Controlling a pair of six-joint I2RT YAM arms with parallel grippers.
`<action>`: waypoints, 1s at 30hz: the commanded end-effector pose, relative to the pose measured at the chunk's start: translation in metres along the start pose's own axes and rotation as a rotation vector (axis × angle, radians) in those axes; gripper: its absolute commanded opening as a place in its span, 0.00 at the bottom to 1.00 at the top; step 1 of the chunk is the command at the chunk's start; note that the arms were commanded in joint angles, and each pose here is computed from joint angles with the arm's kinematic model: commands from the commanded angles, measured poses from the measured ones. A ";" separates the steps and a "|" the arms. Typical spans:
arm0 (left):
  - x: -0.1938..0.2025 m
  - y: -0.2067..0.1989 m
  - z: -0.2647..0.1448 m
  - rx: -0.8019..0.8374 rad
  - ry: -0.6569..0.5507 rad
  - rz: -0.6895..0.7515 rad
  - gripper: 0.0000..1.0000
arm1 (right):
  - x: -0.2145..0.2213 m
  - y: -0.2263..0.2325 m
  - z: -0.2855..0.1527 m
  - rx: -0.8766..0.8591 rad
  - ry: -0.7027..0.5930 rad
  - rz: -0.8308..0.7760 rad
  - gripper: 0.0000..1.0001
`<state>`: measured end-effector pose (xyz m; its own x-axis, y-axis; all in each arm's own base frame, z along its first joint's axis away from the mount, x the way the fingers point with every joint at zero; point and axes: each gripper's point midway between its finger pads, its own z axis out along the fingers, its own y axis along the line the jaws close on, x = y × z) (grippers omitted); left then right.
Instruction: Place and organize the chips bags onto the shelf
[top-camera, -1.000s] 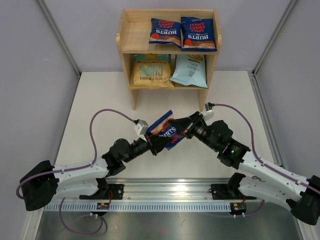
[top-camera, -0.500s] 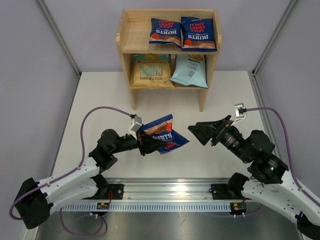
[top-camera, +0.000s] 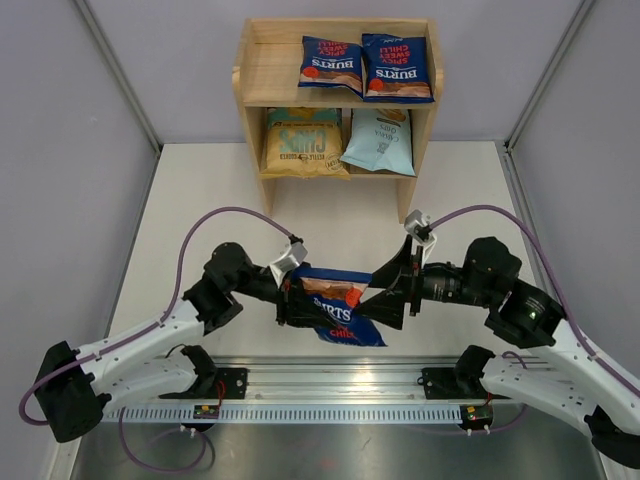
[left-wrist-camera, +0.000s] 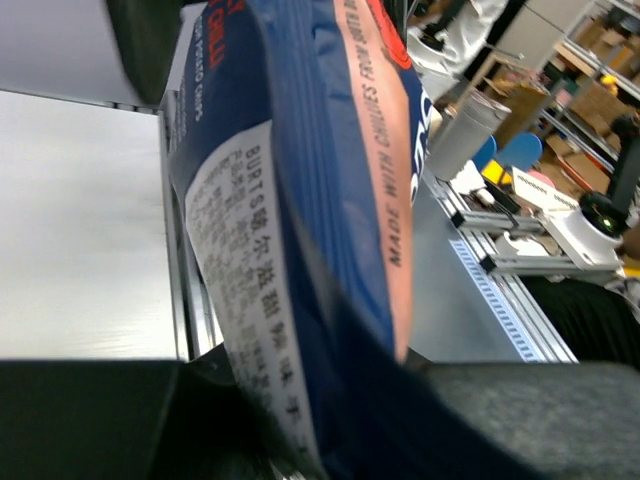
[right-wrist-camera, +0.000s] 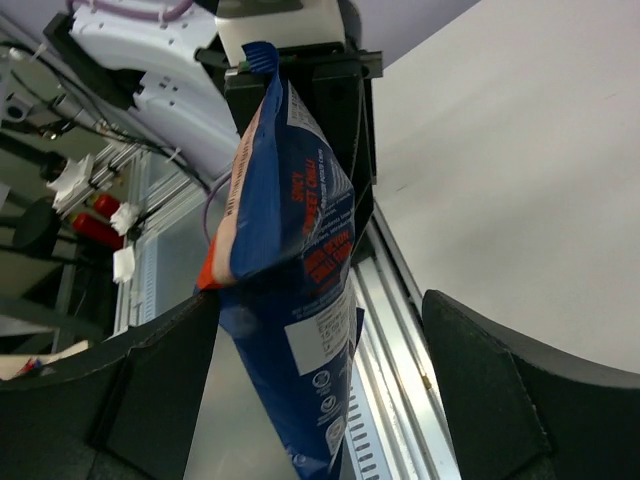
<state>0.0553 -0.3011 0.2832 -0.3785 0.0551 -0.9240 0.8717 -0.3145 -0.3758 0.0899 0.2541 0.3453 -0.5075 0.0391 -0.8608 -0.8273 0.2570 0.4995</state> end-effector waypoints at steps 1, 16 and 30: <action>-0.016 -0.016 0.009 0.082 0.035 0.049 0.25 | -0.001 0.032 0.001 -0.186 0.023 -0.041 0.90; -0.021 0.010 0.028 0.067 0.078 -0.052 0.22 | -0.016 0.037 0.006 -0.227 -0.075 -0.019 0.91; -0.033 0.012 0.023 -0.057 0.058 0.022 0.59 | -0.032 0.000 0.011 -0.024 -0.189 -0.042 0.19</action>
<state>0.0654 -0.3293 0.2871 -0.3992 0.1710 -0.9008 0.8449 -0.3128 -0.4338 0.0997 0.2668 0.3374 -0.5158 0.0809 -0.8529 -0.8201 0.2413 0.5189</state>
